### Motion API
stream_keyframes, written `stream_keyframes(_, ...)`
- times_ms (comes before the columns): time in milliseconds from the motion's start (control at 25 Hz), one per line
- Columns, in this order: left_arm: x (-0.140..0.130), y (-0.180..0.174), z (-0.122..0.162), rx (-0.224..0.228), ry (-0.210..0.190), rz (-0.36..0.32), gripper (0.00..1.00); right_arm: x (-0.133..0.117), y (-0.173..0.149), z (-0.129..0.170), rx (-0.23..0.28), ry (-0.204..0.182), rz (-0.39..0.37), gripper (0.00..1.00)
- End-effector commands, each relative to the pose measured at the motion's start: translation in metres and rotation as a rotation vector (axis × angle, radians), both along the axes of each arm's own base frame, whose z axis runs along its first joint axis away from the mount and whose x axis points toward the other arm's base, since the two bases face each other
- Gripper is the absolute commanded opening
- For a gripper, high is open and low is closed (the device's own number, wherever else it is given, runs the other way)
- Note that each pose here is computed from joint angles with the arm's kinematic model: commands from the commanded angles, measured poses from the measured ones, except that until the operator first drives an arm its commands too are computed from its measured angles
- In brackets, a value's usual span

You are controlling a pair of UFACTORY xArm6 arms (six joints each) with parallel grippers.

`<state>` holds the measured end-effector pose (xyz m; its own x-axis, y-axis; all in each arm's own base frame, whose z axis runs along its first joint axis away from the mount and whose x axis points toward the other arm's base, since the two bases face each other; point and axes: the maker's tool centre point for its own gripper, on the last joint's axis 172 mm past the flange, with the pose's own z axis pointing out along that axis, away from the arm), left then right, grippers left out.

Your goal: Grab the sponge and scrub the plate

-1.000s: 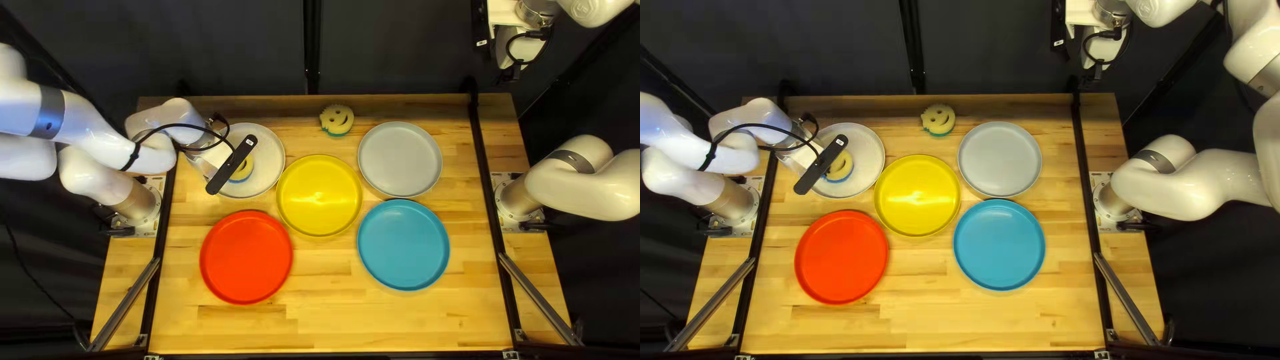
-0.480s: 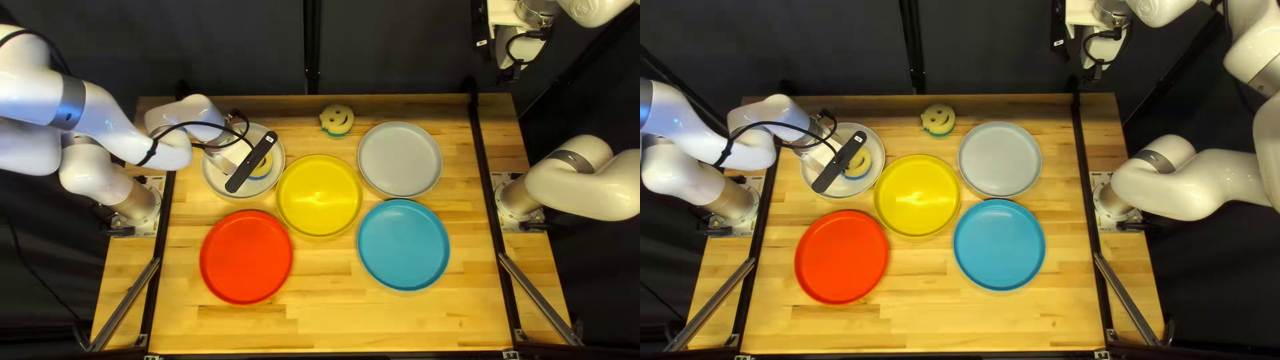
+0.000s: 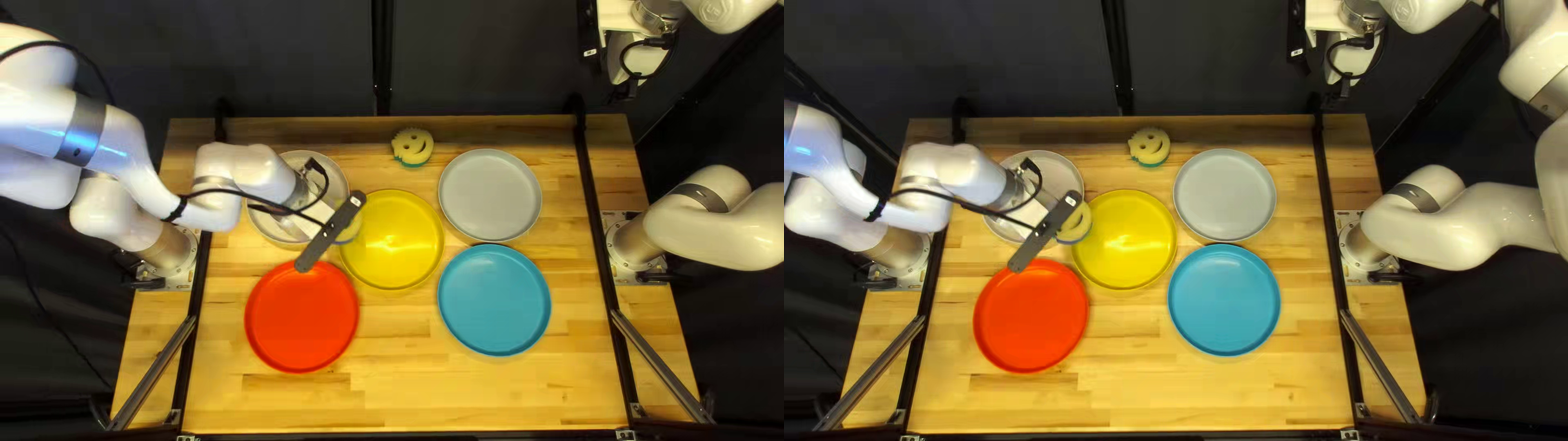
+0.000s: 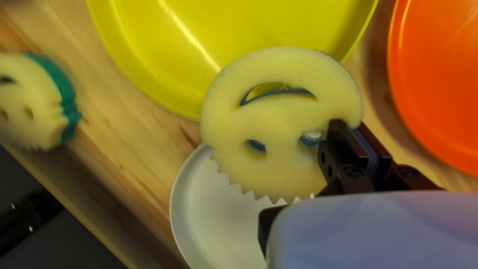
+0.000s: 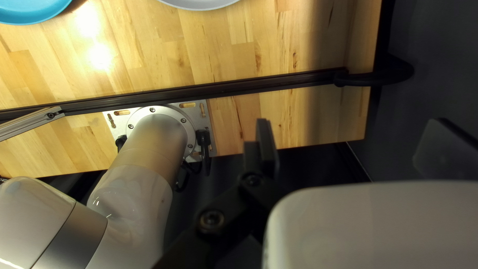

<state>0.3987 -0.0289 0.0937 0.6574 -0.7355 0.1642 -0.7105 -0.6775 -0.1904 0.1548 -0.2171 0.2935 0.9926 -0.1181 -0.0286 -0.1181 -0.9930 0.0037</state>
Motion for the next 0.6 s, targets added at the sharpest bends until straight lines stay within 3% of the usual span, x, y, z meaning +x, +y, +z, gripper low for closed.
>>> stream_keyframes(40,0.020,-0.007,-0.019,0.002,-0.014,-0.061,0.00,0.000,0.000,0.000,0.000,0.000,0.000,1.00)
stream_keyframes(320,0.037,0.001,-0.036,0.049,-0.014,-0.153,0.00,0.000,0.000,0.000,0.000,0.000,0.000,1.00)
stream_keyframes(600,0.050,-0.004,-0.039,0.078,-0.018,-0.205,0.00,0.000,0.000,0.000,0.000,0.000,0.000,1.00)
